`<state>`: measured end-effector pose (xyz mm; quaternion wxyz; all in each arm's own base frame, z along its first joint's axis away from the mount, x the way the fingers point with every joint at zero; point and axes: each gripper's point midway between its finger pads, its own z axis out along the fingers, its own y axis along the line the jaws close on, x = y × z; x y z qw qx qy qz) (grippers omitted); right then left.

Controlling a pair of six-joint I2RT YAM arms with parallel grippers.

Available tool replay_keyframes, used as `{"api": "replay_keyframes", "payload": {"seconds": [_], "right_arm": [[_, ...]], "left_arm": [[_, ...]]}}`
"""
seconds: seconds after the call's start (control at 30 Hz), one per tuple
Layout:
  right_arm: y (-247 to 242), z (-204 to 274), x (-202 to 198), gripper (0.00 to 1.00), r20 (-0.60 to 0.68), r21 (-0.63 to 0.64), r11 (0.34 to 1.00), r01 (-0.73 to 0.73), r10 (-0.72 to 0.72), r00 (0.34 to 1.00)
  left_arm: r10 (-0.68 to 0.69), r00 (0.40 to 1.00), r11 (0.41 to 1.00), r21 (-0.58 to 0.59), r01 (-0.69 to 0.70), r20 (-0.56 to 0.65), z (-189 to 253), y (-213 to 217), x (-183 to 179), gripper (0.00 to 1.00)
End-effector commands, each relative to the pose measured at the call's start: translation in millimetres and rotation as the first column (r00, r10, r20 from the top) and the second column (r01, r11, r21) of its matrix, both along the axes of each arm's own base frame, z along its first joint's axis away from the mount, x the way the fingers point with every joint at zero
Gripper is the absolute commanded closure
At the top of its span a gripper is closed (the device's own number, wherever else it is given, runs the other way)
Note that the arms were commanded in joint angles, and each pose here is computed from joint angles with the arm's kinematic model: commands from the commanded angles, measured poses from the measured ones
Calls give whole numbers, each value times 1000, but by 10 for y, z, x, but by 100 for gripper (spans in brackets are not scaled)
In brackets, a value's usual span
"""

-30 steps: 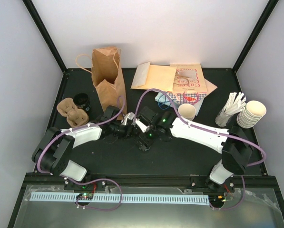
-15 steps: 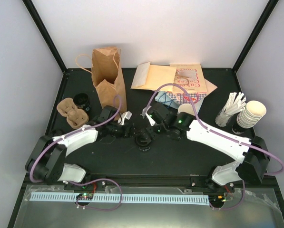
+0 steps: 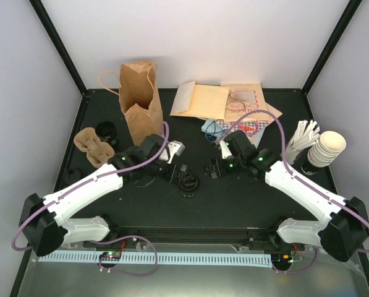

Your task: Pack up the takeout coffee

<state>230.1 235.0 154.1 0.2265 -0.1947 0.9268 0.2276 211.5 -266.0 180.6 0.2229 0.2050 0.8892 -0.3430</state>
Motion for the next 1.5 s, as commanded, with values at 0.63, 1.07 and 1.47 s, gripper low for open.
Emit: {"api": "replay_keyframes", "payload": {"seconds": [0.63,1.07,1.47], "right_arm": [[-280,65,83,19,-5,119,983,143,-143,990],[-205,-58,60,18,-59,118,986,118,-112,992],[64,-460,-257,23,-270,200,980,2,54,961]], "left_arm": [[-122,992,860,501,95,21,-483,-224,-107,6],[-147,989,857,497,139,-24,-558,-282,-162,18],[-156,986,854,496,161,-52,-613,-318,-207,24]]}}
